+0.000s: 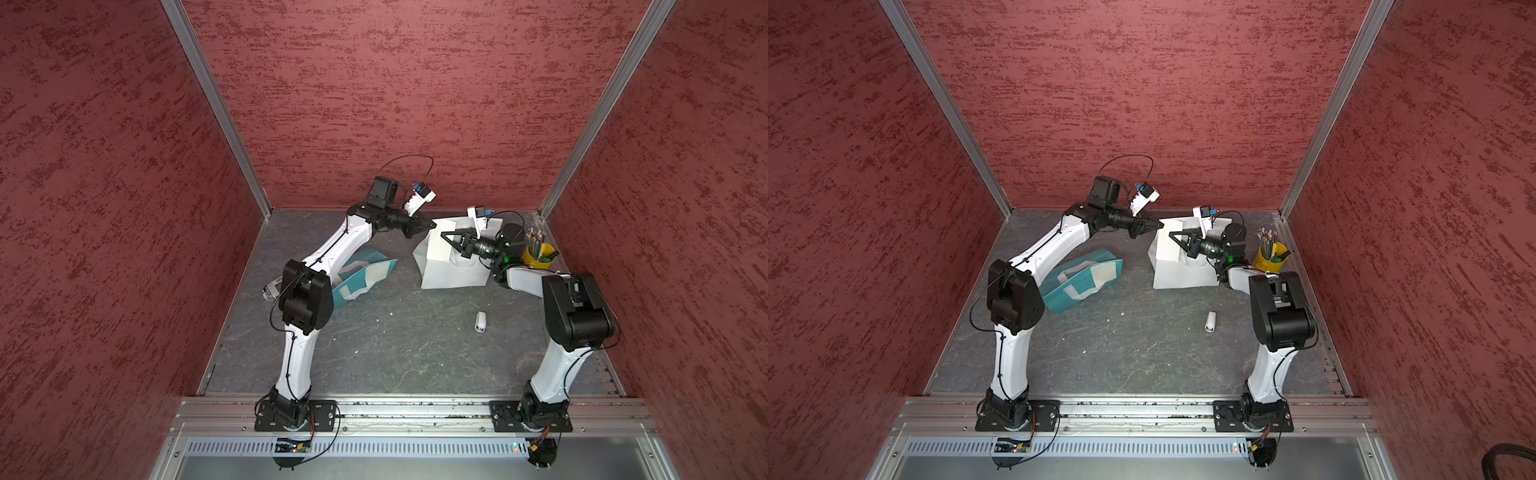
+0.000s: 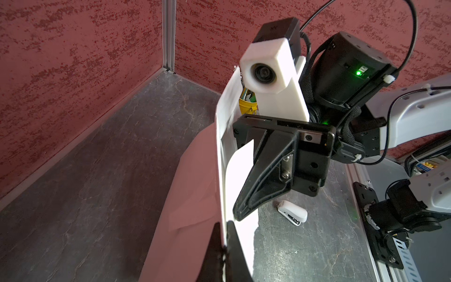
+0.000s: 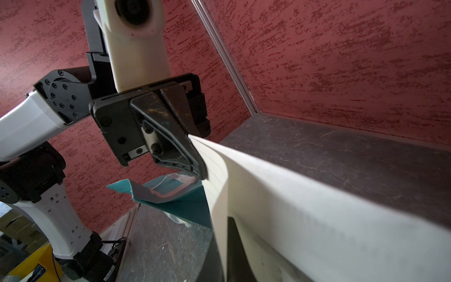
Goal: Staple the receipts to the bags
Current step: Hold the receipt from the takeout bag, then pick up the stapler from the center of the board.
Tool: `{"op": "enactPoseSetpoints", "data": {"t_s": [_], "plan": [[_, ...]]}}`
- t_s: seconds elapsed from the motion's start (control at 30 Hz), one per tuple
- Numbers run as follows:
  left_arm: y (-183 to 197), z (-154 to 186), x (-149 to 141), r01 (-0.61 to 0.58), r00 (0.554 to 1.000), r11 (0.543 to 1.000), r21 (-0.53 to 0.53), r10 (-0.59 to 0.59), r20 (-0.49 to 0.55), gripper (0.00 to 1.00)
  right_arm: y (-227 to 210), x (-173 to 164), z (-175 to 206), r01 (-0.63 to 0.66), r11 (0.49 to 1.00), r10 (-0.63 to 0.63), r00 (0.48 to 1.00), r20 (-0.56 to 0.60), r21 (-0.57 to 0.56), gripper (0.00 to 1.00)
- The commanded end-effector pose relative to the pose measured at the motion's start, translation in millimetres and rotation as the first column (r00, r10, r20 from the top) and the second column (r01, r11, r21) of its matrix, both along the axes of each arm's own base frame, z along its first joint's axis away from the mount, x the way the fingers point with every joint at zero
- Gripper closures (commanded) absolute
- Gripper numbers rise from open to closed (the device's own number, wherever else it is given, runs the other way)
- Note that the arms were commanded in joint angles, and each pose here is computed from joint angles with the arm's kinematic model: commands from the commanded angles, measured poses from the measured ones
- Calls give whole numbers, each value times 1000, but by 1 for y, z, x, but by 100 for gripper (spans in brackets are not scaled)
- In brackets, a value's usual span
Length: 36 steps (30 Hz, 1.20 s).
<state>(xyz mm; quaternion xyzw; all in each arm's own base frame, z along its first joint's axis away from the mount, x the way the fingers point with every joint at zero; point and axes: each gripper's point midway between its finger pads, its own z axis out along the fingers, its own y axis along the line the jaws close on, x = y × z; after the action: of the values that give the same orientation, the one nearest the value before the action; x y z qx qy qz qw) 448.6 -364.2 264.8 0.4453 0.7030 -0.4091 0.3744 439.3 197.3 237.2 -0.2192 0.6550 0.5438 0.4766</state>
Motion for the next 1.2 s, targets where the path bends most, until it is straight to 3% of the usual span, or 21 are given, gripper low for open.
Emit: {"op": "enactPoseSetpoints", "data": {"t_s": [0.0, 0.07, 0.3, 0.4, 0.5, 0.73, 1.03, 1.17], "plan": [[-2, 10, 2, 20, 999, 999, -27, -19, 29, 100, 0, 5, 14, 17, 1000, -17, 999, 48, 12, 59], [-2, 11, 2, 21, 999, 999, -28, -20, 30, 100, -1, 3, 20, 32, 999, -33, 998, 57, 11, 39], [-1, 18, 2, 2, 998, 999, -49, 1, 60, 100, -30, -13, 13, 271, 954, -276, 961, -24, -125, 27], [0, 23, -2, -1, 997, 999, -54, 5, 76, 100, -56, -29, -8, 408, 880, -448, 884, -136, -244, 24], [0, 24, -4, -19, 995, 999, -44, 23, 97, 100, -83, -51, -51, 459, 782, -592, 759, -270, -423, 24], [-4, 20, -25, -26, 984, 999, 20, 22, 177, 100, -132, -117, -119, 426, 589, -784, 506, -359, -686, 24], [-3, 25, -39, -37, 976, 999, 32, 30, 216, 100, -143, -157, -177, 232, 527, -824, 376, -424, -817, 33], [-2, 27, -43, -34, 974, 999, 33, 26, 225, 100, -134, -161, -185, 207, 549, -806, 388, -447, -810, 36]]}}
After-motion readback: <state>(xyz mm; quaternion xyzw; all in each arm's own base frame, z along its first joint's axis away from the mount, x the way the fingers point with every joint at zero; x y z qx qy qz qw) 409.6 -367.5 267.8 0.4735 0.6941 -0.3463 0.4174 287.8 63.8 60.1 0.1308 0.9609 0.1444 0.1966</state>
